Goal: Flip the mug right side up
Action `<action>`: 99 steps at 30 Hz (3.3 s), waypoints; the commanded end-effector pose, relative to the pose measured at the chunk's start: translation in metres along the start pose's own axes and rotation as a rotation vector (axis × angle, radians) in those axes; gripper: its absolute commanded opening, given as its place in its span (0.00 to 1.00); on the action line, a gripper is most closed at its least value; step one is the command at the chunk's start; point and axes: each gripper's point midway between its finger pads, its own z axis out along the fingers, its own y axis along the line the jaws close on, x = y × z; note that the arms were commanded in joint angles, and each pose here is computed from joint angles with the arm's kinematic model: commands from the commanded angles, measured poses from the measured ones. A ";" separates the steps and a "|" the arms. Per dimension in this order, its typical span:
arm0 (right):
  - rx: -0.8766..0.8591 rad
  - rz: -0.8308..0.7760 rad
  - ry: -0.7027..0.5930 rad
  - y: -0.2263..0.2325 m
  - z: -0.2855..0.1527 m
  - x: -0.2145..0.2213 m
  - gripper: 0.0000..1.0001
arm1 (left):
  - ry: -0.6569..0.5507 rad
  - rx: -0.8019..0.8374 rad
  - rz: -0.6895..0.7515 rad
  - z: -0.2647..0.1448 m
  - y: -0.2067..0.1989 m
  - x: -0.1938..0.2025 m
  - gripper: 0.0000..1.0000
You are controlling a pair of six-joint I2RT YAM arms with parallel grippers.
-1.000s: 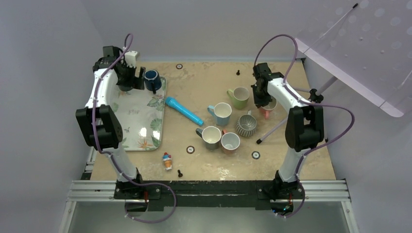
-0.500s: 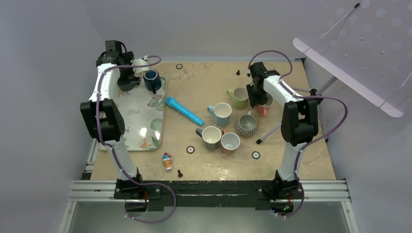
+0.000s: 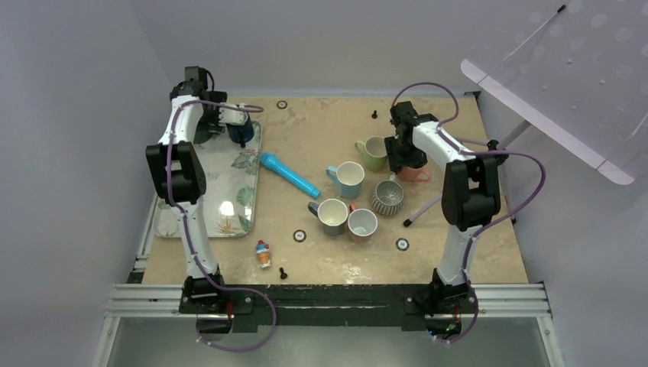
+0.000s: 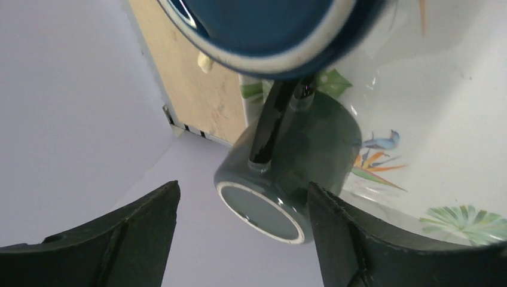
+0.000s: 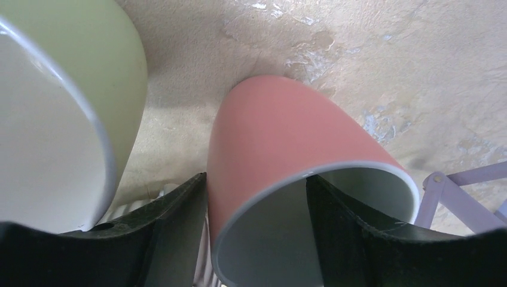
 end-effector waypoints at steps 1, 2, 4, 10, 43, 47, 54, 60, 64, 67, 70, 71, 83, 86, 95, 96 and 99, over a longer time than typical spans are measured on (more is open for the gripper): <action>0.046 0.023 -0.050 -0.007 -0.018 -0.006 0.65 | -0.042 -0.006 0.041 0.008 0.013 -0.018 0.80; 0.050 0.022 -0.046 -0.007 -0.017 -0.006 0.65 | -0.034 0.007 0.035 0.014 0.010 -0.018 0.79; 0.060 0.018 -0.041 -0.008 -0.017 -0.004 0.65 | -0.002 0.046 0.019 0.021 0.003 -0.014 0.77; 0.051 0.009 -0.052 -0.004 -0.021 -0.006 0.65 | -0.028 0.198 -0.017 0.018 -0.037 -0.020 0.70; 0.043 -0.026 -0.076 0.002 -0.035 -0.004 0.66 | 0.175 0.140 0.308 0.026 -0.053 0.017 0.55; 0.043 -0.028 -0.069 0.002 -0.034 -0.002 0.66 | 0.197 0.189 0.273 0.037 -0.074 0.018 0.36; 0.043 -0.025 -0.087 0.002 -0.043 -0.003 0.66 | 0.129 0.137 0.150 0.010 -0.061 0.008 0.00; 0.038 -0.012 -0.123 0.002 -0.057 -0.005 0.66 | 0.101 0.042 -0.008 -0.029 -0.044 0.003 0.00; 0.025 -0.011 -0.179 0.007 -0.075 -0.012 0.66 | -0.012 0.009 -0.192 -0.073 -0.041 -0.014 0.00; 0.014 -0.013 -0.243 0.010 -0.094 -0.018 0.70 | -0.148 0.014 -0.333 -0.109 -0.047 -0.039 0.00; 0.001 -0.021 -0.320 0.018 -0.116 -0.025 0.83 | -0.247 0.033 -0.446 -0.149 -0.059 -0.059 0.00; -0.010 -0.025 -0.349 0.021 -0.124 -0.028 0.86 | -0.278 0.040 -0.482 -0.163 -0.063 -0.066 0.00; -1.029 -0.209 -1.024 0.218 -0.334 -0.041 0.98 | -0.939 0.227 -0.815 -0.349 -0.101 -0.184 0.00; -1.413 -0.288 -1.080 0.266 -0.385 -0.010 0.98 | -1.038 0.261 -0.844 -0.378 -0.104 -0.198 0.00; -1.837 -0.363 -0.939 0.331 -0.422 0.014 0.88 | -1.229 0.320 -0.807 -0.423 -0.117 -0.228 0.00; -1.860 -0.377 -0.916 0.337 -0.423 0.017 0.84 | -1.245 0.325 -0.804 -0.427 -0.117 -0.230 0.00; -1.931 -0.403 -0.874 0.344 -0.426 0.024 0.65 | -1.272 0.312 -0.787 -0.432 -0.115 -0.233 0.00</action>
